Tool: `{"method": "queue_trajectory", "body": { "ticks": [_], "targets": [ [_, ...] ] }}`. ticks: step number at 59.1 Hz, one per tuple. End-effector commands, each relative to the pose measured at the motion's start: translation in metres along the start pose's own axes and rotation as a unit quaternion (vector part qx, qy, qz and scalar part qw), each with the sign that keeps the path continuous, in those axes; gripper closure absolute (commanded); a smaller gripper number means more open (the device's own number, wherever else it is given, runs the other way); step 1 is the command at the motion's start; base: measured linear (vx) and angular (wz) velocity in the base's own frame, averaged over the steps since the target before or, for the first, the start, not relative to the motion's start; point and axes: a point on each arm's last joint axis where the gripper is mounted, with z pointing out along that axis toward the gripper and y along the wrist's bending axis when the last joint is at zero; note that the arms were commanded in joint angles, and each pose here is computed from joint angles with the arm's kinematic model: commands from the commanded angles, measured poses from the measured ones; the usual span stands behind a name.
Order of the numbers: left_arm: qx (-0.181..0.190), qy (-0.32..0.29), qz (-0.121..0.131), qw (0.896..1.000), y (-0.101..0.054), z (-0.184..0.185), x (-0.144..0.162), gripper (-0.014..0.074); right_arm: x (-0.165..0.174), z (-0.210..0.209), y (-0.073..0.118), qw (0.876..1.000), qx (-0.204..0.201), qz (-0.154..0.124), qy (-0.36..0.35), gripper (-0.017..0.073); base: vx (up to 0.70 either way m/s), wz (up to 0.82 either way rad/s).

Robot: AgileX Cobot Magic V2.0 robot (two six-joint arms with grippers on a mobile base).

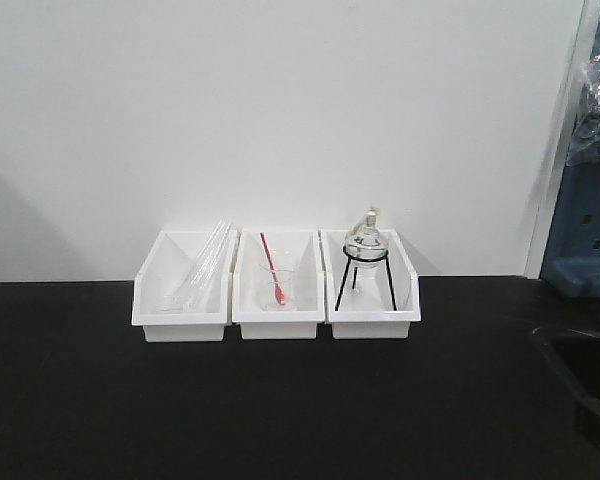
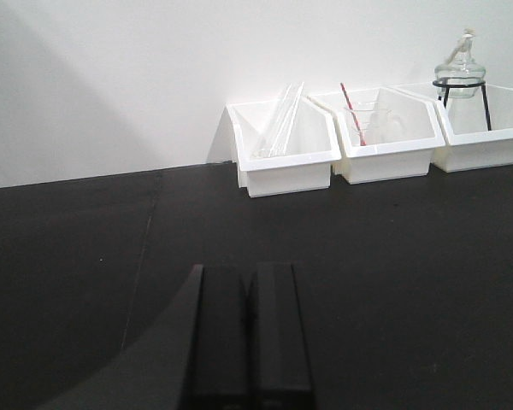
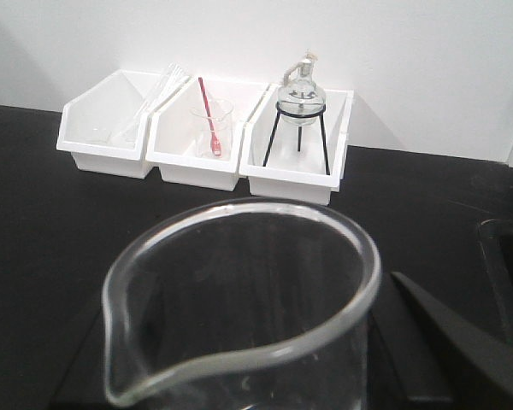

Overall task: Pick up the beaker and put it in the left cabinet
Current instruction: 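Lift the beaker with the right gripper and draw it toward the robot, then drive the base away from the bench holding the beaker in the right gripper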

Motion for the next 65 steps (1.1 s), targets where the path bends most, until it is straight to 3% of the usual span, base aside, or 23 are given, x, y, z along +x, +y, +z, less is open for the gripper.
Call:
{"method": "queue_trajectory", "body": {
  "ticks": [1, 65],
  "targets": [
    [0.004, -0.047, -0.003, 0.999, -0.0009, -0.001, -0.0042, 0.0601, -0.0155, -0.0044, 0.0009, 0.999, -0.009, -0.012, -0.05, 0.0562, 0.0, 0.0],
    [0.004, -0.047, -0.003, 0.999, -0.0009, -0.001, -0.0042, 0.0601, -0.0155, -0.0041, 0.0009, 0.999, -0.009, -0.012, -0.05, 0.0562, -0.03, 0.06]
  ]
}}
